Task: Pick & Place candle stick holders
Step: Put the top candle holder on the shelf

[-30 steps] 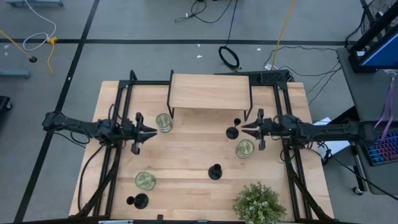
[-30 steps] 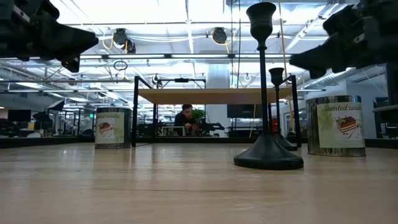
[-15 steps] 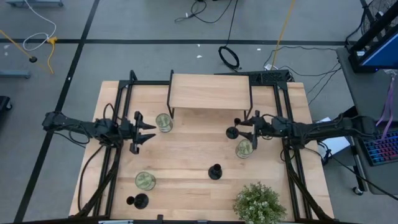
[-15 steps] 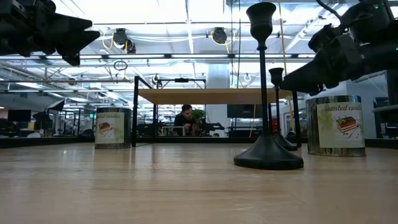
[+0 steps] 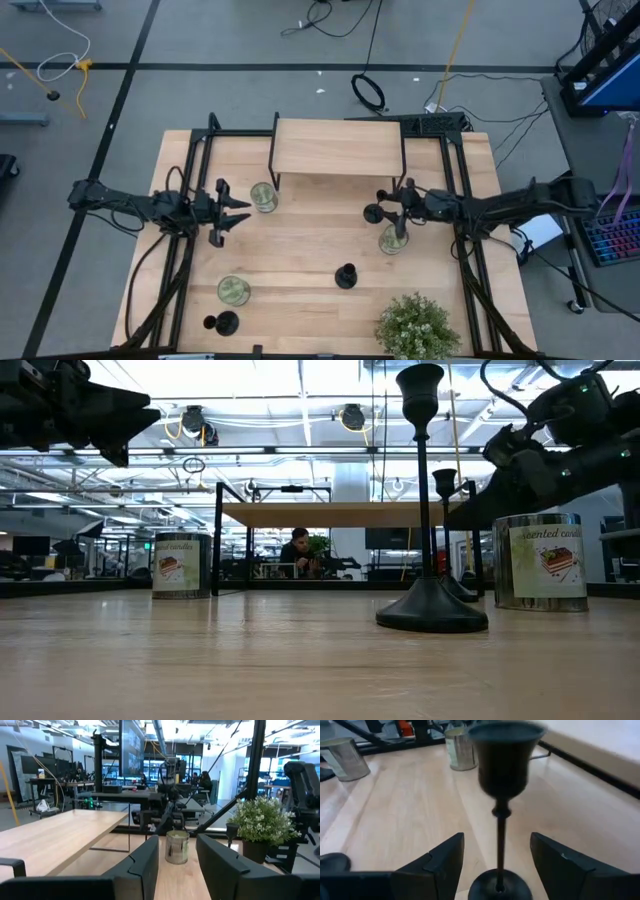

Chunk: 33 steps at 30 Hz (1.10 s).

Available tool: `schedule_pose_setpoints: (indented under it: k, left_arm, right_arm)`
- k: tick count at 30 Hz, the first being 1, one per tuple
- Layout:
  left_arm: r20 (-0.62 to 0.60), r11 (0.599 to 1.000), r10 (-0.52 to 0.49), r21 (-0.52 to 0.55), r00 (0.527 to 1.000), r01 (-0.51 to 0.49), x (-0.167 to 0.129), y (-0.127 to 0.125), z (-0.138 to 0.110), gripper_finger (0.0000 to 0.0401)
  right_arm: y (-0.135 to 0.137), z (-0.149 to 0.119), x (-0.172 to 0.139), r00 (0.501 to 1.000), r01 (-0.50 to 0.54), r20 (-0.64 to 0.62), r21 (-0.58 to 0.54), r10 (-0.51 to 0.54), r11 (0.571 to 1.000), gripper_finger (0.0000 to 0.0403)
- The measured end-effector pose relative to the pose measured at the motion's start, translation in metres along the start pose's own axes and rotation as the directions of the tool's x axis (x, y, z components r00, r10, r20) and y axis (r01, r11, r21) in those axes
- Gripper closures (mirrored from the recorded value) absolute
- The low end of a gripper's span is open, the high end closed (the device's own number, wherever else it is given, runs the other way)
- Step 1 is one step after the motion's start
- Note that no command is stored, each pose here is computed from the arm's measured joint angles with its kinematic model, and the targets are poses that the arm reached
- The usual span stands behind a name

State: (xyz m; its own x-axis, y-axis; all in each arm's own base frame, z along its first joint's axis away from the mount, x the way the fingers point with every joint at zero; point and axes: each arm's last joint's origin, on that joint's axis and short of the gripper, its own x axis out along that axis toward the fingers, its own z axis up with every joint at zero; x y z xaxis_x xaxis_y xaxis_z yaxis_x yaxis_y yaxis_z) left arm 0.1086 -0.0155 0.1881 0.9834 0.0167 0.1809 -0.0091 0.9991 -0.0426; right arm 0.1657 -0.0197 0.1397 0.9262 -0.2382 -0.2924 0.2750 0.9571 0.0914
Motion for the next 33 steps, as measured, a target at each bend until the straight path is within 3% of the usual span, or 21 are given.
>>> schedule_pose_setpoints:
  k: [4,7,15,20,25,28,30,33]
  left_arm:
    - [0.020,1.000,0.000,0.001,1.000,0.000,0.000,0.000,0.002,0.0265]
    - [0.021,1.000,0.001,0.002,1.000,-0.001,0.000,0.000,0.002,0.0265]
    - [0.021,1.000,0.001,0.002,1.000,-0.001,0.000,0.000,0.002,0.0265]
    - [0.020,1.000,0.001,0.002,1.000,-0.001,0.000,0.000,0.002,0.0265]
    - [0.020,1.000,0.001,-0.004,1.000,-0.001,0.000,0.000,0.002,0.0265]
    - [0.019,1.000,0.001,-0.008,1.000,-0.001,0.000,0.000,0.002,0.0265]
    - [0.019,1.000,0.001,-0.006,1.000,-0.001,0.000,0.000,0.002,0.0265]
    - [0.019,1.000,0.001,-0.008,1.000,-0.001,0.000,0.000,0.002,0.0265]
  right_arm:
    - [0.001,-0.002,0.006,1.000,0.001,0.014,-0.026,0.000,1.000,0.0189]
    - [0.001,-0.001,0.009,0.999,-0.003,0.039,-0.052,0.005,0.999,0.0215]
    - [0.002,0.000,0.010,0.999,-0.005,0.050,-0.045,0.007,0.999,0.0383]
    - [0.008,0.016,0.005,0.974,-0.092,0.209,-0.007,0.091,0.996,0.0388]
    - [0.017,0.056,-0.003,0.861,-0.257,0.480,0.126,0.168,0.958,0.0393]
    - [0.024,0.084,-0.003,0.807,-0.338,0.530,0.055,0.259,0.940,0.0392]
    - [0.028,0.104,0.002,0.815,-0.333,0.503,-0.003,0.289,0.943,0.0392]
    - [0.026,0.138,0.012,0.885,-0.236,0.402,-0.051,0.236,0.970,0.0392]
